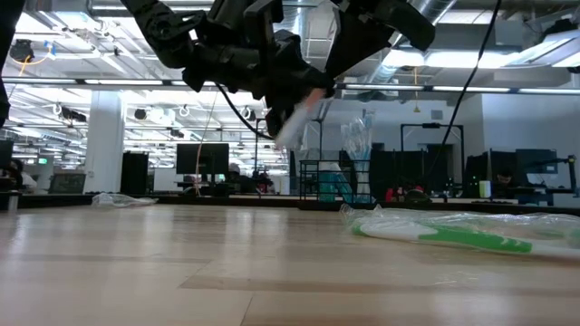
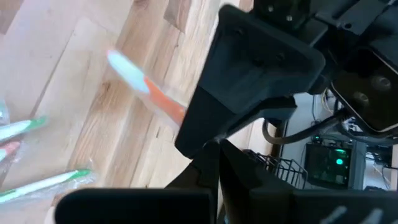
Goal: Pick & Place toothbrushing station
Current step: Put the orange toothbrush into the mesh organizer
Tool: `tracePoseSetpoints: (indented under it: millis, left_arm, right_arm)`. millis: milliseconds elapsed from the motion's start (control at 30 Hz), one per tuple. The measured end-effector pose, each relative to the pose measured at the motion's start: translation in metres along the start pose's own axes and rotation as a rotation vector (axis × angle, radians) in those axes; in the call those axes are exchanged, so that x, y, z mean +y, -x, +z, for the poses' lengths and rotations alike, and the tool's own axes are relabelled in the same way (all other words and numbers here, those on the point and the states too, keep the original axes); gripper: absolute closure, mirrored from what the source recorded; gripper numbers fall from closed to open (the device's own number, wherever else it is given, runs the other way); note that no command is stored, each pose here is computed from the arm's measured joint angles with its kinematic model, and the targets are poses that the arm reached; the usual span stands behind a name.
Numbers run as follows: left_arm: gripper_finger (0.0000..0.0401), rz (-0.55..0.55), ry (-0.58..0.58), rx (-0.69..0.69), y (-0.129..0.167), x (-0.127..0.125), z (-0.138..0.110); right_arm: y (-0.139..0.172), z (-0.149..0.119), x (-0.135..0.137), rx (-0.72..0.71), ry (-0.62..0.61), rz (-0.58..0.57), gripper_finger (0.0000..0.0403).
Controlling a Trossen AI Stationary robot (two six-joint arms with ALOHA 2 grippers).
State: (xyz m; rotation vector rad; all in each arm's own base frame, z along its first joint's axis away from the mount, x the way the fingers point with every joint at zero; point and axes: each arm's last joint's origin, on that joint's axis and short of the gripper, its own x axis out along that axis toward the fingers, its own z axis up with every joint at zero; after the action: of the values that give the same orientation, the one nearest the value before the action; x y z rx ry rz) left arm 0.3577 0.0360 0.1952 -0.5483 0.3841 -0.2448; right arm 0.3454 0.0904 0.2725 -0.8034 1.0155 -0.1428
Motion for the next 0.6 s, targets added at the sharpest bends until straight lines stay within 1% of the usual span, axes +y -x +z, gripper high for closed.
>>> tracePoseSetpoints:
  millis: [67, 233, 367, 467, 600]
  left_arm:
    - [0.0386, 0.000, -0.010, 0.001, 0.0001, 0.0001, 0.0000]
    - [0.0383, 0.003, -0.009, 0.002, 0.0001, 0.0004, -0.0002]
    - [0.0387, 0.016, -0.011, 0.003, 0.0001, 0.0010, -0.0005]
    - [0.0387, 0.045, -0.026, -0.001, 0.0001, 0.0021, -0.0008]
    - [0.0387, 0.064, -0.022, -0.005, 0.0019, 0.0060, 0.0005]
  right_arm:
    - [0.0001, 0.0004, 0.0000, -0.004, -0.002, 0.000, 0.0403]
    - [0.0000, 0.0005, -0.0001, -0.005, 0.006, 0.000, 0.0393]
    - [0.0001, 0.0008, -0.0003, -0.005, 0.019, -0.009, 0.0357]
    - [0.0019, 0.0013, -0.0005, -0.012, 0.026, -0.012, 0.0328]
    - [0.0068, 0.0014, -0.0010, -0.027, 0.023, -0.014, 0.0298]
